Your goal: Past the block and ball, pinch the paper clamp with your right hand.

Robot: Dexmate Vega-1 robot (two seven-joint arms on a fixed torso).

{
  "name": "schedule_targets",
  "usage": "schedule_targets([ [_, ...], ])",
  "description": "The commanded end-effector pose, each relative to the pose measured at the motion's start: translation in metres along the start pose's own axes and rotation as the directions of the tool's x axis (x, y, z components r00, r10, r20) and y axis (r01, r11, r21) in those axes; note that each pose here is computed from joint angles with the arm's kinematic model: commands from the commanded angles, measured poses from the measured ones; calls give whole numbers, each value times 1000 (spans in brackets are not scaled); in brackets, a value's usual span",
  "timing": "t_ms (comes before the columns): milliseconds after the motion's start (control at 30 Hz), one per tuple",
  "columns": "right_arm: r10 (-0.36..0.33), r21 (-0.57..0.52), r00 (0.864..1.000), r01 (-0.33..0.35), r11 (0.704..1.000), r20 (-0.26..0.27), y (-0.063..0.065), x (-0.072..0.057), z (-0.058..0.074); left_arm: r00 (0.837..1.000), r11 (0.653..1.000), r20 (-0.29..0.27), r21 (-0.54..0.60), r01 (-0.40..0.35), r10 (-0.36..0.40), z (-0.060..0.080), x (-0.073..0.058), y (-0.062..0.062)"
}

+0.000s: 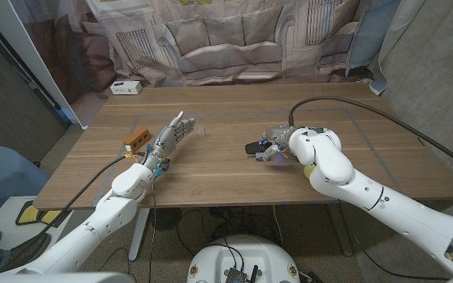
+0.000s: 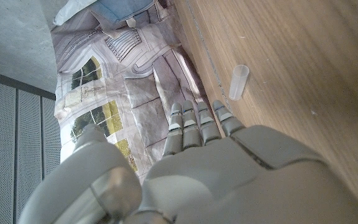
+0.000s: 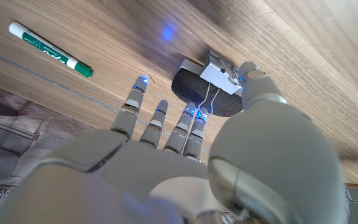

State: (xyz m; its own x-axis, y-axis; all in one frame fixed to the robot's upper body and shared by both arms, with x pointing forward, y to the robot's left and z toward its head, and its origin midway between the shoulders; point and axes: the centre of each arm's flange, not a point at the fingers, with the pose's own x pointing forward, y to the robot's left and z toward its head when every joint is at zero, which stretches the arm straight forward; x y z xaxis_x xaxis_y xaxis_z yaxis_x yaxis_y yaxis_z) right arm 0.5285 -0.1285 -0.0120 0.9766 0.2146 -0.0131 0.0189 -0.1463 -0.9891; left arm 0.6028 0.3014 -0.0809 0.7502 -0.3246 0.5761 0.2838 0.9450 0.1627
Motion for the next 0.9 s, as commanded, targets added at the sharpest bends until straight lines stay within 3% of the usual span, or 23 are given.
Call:
schedule_targets([
  [33, -3, 17, 1000, 3, 1000, 2, 1, 2, 1, 1000, 1000, 6, 0, -7, 7, 1, -2, 2],
  [900, -9, 28, 1000, 9, 1000, -8, 2, 2, -4, 1000, 1000, 1, -5, -12, 12, 0, -6, -2],
])
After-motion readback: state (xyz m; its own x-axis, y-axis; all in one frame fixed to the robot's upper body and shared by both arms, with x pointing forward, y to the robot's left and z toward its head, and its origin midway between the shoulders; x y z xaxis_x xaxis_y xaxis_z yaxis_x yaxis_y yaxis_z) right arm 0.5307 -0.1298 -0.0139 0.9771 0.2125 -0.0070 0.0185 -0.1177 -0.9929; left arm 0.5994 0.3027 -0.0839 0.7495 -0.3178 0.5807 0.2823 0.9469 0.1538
